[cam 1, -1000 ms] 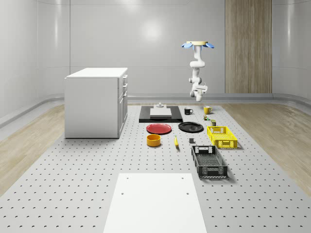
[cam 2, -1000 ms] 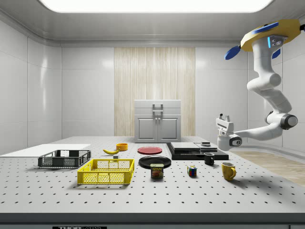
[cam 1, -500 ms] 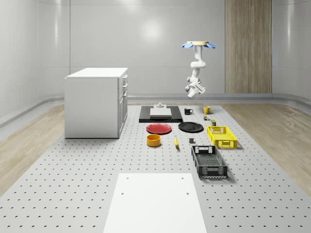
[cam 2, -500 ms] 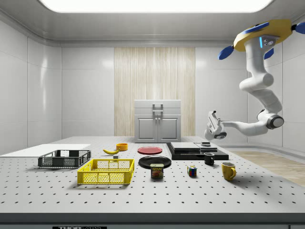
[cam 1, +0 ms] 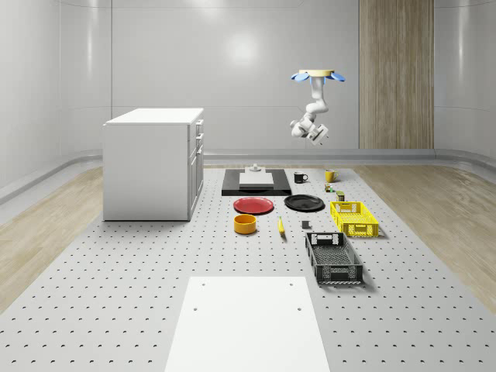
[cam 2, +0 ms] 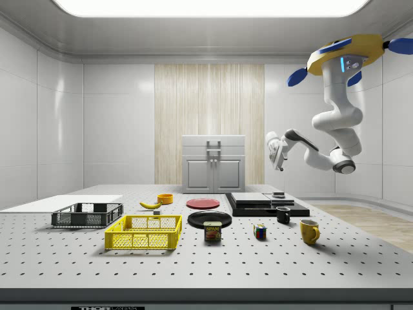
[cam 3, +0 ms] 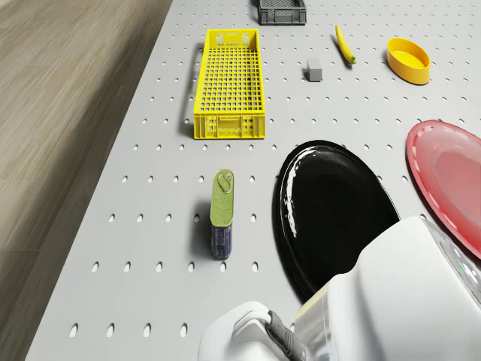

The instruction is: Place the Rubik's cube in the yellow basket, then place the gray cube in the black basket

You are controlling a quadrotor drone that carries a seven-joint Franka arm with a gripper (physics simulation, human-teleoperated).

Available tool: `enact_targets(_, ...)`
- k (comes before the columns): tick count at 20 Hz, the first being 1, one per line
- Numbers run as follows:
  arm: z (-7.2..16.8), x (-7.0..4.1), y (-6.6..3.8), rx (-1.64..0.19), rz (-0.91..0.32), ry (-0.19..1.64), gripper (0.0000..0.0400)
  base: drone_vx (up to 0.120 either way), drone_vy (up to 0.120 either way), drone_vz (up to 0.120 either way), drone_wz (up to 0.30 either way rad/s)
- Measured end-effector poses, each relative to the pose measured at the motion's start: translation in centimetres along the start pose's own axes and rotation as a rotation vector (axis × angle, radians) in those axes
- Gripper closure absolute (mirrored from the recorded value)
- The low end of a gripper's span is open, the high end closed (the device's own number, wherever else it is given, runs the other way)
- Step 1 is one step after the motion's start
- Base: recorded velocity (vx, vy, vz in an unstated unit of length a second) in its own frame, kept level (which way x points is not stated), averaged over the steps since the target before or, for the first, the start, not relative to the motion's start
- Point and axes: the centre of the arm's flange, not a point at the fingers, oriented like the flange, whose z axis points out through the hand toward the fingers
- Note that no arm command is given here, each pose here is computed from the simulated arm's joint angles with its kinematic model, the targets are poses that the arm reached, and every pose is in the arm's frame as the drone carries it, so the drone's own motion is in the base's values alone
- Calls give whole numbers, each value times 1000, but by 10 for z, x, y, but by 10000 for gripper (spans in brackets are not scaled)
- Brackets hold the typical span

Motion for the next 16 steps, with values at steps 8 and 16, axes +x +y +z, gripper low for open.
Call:
enact_targets(8,12,-34,-34,-352,-13,360,0,120,0,-120,0)
enact_targets(16,18,-42,-41,-438,-16,451,0,105,0,-120,0)
